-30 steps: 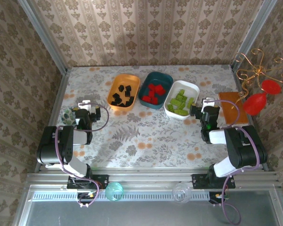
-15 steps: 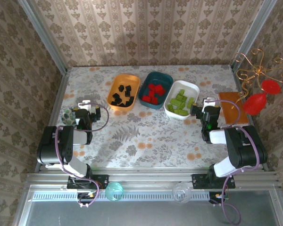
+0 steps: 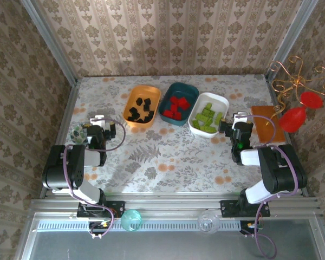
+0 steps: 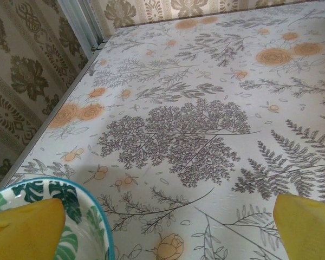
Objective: Sort the legos into containers by color
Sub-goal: Reset both arms
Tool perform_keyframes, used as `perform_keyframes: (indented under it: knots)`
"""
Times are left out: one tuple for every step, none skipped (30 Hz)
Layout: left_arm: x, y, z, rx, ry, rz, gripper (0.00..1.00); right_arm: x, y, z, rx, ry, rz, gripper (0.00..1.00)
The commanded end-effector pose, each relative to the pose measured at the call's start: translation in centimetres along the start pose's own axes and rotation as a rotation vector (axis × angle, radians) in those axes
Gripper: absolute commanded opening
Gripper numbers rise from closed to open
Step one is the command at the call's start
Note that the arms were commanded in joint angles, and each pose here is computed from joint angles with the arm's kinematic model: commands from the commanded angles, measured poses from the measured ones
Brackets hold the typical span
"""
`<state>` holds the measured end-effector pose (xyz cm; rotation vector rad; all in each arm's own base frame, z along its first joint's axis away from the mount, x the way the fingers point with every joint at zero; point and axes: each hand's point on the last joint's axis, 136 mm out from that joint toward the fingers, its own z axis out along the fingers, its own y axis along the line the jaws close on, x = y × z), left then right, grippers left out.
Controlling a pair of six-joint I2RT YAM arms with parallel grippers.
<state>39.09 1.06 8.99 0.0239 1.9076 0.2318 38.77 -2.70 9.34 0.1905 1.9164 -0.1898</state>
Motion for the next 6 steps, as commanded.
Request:
perform_keyframes:
  knots:
    - [-1.21, -0.07, 0.09, -0.014, -0.044, 0.000, 1.00, -0.87, -0.04, 0.24, 0.002, -0.029, 0.026, 1.00]
    - [-1.23, -0.07, 0.08, -0.014, -0.045, 0.000, 1.00, -0.95, -0.03, 0.22, 0.002, -0.031, 0.027, 1.00]
    - [-1.22, -0.07, 0.08, -0.014, -0.045, -0.002, 1.00, -0.95, -0.02, 0.22, 0.001, -0.031, 0.027, 1.00]
    - [-1.22, -0.08, 0.08, -0.014, -0.045, -0.002, 1.00, -0.93, -0.01, 0.23, 0.001, -0.031, 0.027, 1.00]
    - [-1.22, -0.08, 0.08, -0.014, -0.044, -0.002, 1.00, -0.93, -0.04, 0.23, 0.002, -0.030, 0.027, 1.00]
    - [-1.22, -0.06, 0.08, -0.015, -0.045, -0.002, 1.00, -0.92, -0.02, 0.23, 0.001, -0.030, 0.027, 1.00]
